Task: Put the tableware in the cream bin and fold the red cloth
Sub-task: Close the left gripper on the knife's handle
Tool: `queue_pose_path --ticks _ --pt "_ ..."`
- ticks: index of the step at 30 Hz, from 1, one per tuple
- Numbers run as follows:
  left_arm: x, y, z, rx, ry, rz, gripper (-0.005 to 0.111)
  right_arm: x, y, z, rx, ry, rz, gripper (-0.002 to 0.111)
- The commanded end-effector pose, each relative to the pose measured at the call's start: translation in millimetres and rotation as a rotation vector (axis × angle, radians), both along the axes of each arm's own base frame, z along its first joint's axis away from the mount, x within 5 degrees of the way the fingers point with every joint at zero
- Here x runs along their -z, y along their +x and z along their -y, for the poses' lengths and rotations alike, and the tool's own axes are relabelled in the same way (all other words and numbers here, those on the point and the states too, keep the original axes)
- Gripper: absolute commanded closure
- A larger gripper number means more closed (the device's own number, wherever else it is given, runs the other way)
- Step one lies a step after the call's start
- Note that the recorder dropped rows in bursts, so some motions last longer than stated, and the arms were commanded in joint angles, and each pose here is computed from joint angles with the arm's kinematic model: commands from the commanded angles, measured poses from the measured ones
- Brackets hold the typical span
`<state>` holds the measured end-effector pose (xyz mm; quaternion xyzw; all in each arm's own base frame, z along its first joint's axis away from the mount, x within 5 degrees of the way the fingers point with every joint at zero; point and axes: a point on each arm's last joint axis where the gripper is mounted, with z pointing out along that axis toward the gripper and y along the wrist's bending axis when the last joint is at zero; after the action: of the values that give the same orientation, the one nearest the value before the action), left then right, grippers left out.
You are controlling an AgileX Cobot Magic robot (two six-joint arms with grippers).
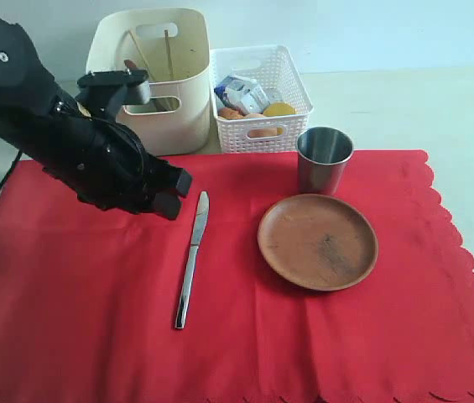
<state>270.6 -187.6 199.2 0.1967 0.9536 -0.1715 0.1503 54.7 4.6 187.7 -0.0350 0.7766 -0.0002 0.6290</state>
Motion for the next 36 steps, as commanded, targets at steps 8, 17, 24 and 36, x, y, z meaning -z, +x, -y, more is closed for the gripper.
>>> queue_pose_path --ticks 8,17,24,36 --pt "39.4 -7.0 27.6 0.054 0.05 -0.048 0.056 0.3 -0.1 0.5 0.007 -0.003 0.013 0.108" --pt "61.3 -1.9 38.2 0.03 0.069 -0.092 0.056 0.3 -0.1 0.5 0.007 -0.003 0.013 0.108" --pt "75.8 6.5 44.5 0.009 0.081 -0.12 0.056 0.3 -0.1 0.5 0.007 -0.003 0.013 0.108" --pt "84.3 14.4 49.2 -0.008 0.096 -0.129 0.058 0.3 -0.1 0.5 0.007 -0.003 0.013 0.108"
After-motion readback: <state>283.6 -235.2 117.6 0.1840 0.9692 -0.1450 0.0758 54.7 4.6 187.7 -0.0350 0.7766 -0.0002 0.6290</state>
